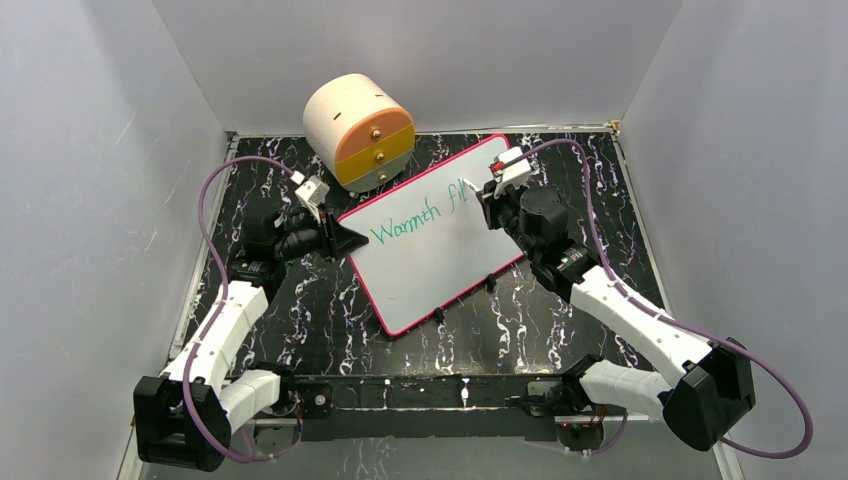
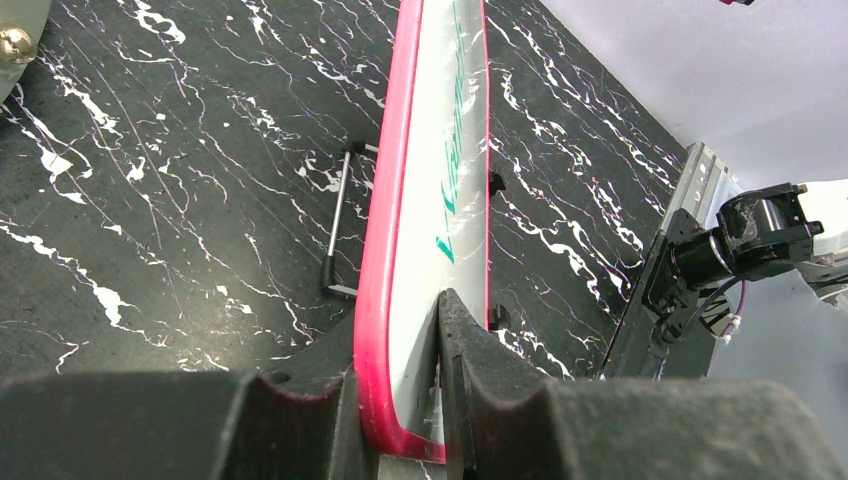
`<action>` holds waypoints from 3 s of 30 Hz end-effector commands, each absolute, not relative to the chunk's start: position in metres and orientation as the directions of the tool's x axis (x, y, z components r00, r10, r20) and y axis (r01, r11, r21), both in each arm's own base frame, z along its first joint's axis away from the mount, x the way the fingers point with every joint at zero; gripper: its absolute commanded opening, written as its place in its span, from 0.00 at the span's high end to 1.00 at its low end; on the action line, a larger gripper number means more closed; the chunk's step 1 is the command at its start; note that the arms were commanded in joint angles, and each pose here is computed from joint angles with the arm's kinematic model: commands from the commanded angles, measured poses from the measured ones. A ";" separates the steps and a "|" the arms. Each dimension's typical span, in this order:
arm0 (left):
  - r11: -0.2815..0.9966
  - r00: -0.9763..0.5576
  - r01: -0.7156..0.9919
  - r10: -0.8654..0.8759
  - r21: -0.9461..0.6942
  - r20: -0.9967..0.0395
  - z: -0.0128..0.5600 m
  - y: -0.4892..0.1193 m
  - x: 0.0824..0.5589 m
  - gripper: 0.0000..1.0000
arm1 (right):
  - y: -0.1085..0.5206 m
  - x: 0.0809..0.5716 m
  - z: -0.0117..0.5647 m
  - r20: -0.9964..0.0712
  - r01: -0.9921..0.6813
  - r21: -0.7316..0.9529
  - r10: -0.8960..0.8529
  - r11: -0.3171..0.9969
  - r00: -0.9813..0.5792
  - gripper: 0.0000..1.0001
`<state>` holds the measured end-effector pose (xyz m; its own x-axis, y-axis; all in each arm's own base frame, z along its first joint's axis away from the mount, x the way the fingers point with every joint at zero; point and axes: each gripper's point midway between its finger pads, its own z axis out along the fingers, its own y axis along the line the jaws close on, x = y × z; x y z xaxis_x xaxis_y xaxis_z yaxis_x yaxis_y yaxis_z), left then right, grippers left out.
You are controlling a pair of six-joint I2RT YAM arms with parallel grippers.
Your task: Write a sentence on the whiteboard
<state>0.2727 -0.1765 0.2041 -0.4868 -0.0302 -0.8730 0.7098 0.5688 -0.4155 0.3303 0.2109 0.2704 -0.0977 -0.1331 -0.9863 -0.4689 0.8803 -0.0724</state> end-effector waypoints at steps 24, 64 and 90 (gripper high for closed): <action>0.658 -0.581 0.658 0.134 -0.366 -0.803 0.132 -0.161 0.259 1.00 | 0.196 0.315 0.260 -0.979 -0.449 -0.044 -0.128 0.893 -0.158 1.00; 0.658 -0.581 0.658 0.135 -0.366 -0.803 0.132 -0.161 0.258 1.00 | 0.195 0.331 0.295 -0.998 -0.397 -0.014 -0.040 0.918 -0.057 1.00; 0.653 -0.581 0.662 0.137 -0.368 -0.802 0.132 -0.162 0.257 1.00 | 0.206 0.337 0.296 -0.998 -0.447 -0.005 -0.031 0.894 -0.051 1.00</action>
